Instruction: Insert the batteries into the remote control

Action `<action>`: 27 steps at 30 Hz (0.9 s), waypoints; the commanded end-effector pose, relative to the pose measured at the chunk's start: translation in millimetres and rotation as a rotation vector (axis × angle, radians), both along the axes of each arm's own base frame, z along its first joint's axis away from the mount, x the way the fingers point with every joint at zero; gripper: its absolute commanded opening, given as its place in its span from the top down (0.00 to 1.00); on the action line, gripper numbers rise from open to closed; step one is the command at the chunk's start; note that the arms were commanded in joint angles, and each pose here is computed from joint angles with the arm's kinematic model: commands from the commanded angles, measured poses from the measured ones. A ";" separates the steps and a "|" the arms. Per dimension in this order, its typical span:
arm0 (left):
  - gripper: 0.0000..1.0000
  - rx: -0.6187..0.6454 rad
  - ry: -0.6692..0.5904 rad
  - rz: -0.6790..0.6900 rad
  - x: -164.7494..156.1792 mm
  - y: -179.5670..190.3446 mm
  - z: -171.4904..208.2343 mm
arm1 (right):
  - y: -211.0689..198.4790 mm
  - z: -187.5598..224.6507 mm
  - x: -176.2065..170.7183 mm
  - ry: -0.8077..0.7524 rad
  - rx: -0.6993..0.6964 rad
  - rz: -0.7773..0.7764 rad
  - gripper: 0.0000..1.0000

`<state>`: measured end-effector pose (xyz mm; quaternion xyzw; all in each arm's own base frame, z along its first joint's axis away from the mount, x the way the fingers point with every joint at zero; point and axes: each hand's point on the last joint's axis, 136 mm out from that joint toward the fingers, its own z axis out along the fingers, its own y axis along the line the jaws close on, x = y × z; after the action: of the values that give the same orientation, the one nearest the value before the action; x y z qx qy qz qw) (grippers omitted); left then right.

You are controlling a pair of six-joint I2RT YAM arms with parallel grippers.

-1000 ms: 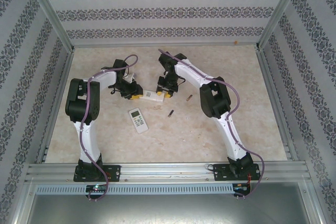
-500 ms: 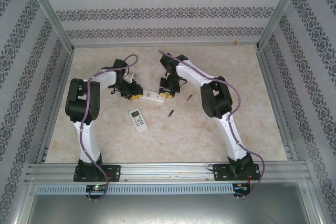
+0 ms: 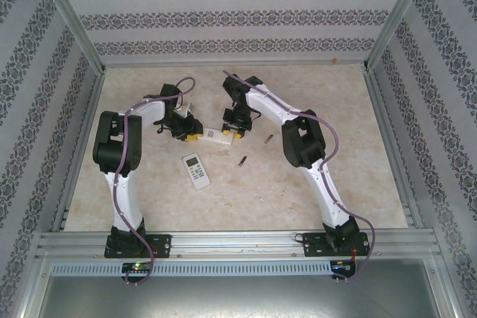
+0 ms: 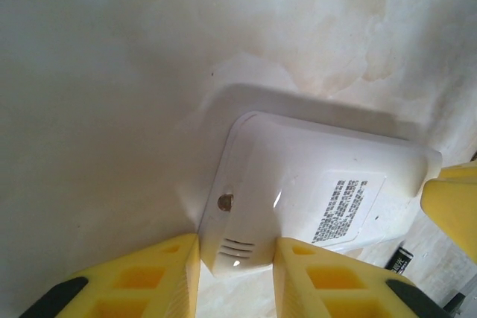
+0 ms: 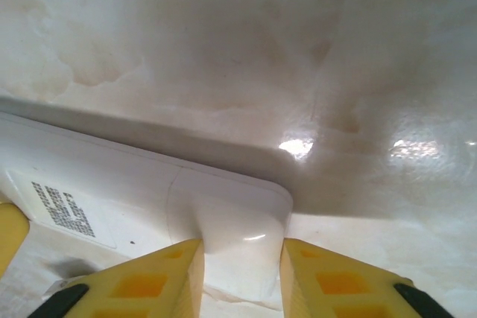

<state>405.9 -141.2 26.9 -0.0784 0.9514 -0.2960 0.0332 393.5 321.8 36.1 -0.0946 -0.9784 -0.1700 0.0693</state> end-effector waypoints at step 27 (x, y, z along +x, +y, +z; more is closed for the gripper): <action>0.17 -0.140 -0.133 0.469 -5.7 43.4 98.5 | 24.3 7.1 -7.8 -0.480 -0.047 1.155 0.06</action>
<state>392.0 -99.6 106.7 -0.2602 0.8982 -0.3277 0.1348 389.1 343.6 64.2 0.4488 -0.8801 -0.1294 -0.0851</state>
